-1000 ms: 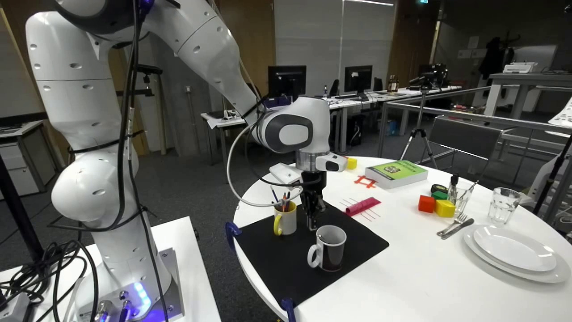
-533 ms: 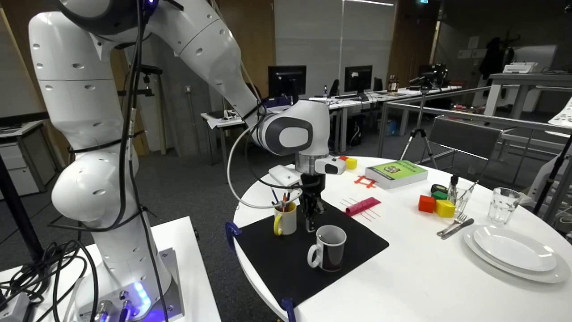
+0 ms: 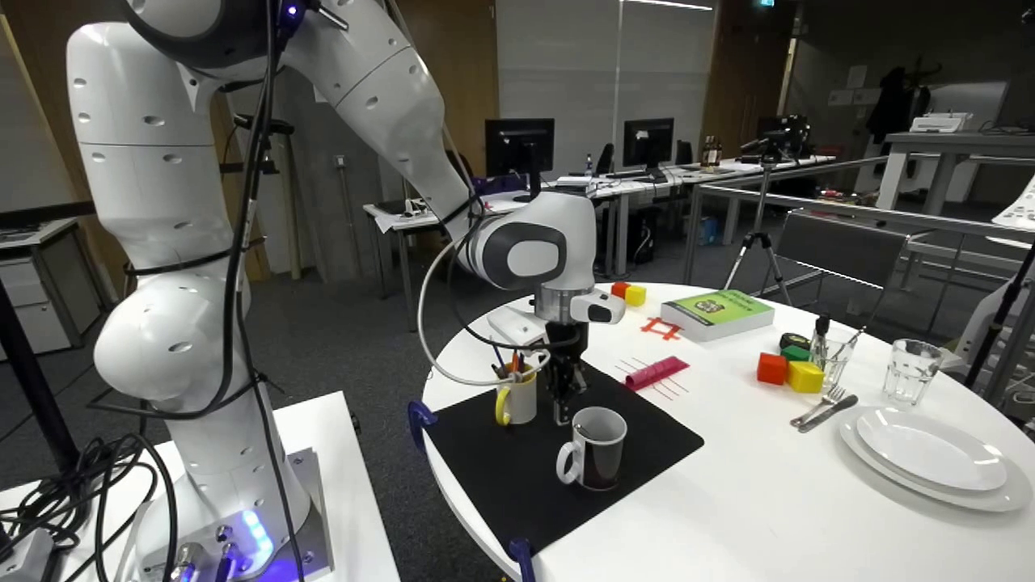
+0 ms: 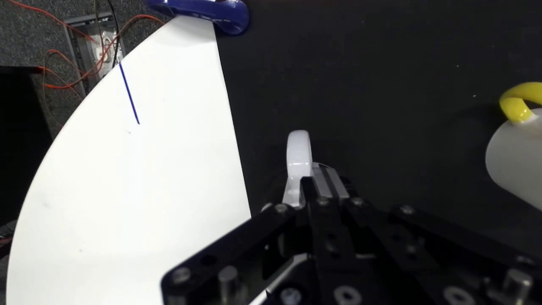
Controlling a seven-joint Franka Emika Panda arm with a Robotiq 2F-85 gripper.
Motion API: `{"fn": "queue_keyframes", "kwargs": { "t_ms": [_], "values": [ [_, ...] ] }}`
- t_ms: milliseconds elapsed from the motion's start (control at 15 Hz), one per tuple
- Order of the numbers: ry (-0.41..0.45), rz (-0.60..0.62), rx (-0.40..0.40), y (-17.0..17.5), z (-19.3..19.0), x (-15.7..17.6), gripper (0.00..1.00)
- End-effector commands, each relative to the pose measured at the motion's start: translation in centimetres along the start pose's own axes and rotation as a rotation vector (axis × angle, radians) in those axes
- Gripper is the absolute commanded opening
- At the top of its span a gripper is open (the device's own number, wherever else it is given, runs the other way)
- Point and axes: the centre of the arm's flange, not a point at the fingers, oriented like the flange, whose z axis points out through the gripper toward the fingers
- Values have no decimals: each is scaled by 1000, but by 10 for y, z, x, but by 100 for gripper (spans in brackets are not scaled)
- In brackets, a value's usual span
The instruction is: Move the pen from the right cup to the left cup
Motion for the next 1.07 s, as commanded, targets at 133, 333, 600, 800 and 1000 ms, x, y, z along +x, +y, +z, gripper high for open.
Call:
{"fn": "queue_keyframes", "kwargs": {
  "t_ms": [133, 333, 600, 800, 1000],
  "values": [
    [24, -23, 12, 3, 11, 9, 0],
    [14, -27, 11, 4, 15, 9, 0],
    [13, -24, 11, 7, 17, 10, 0],
    [4, -22, 10, 9, 19, 11, 0],
    [-1, -19, 7, 10, 23, 13, 0]
  ]
}}
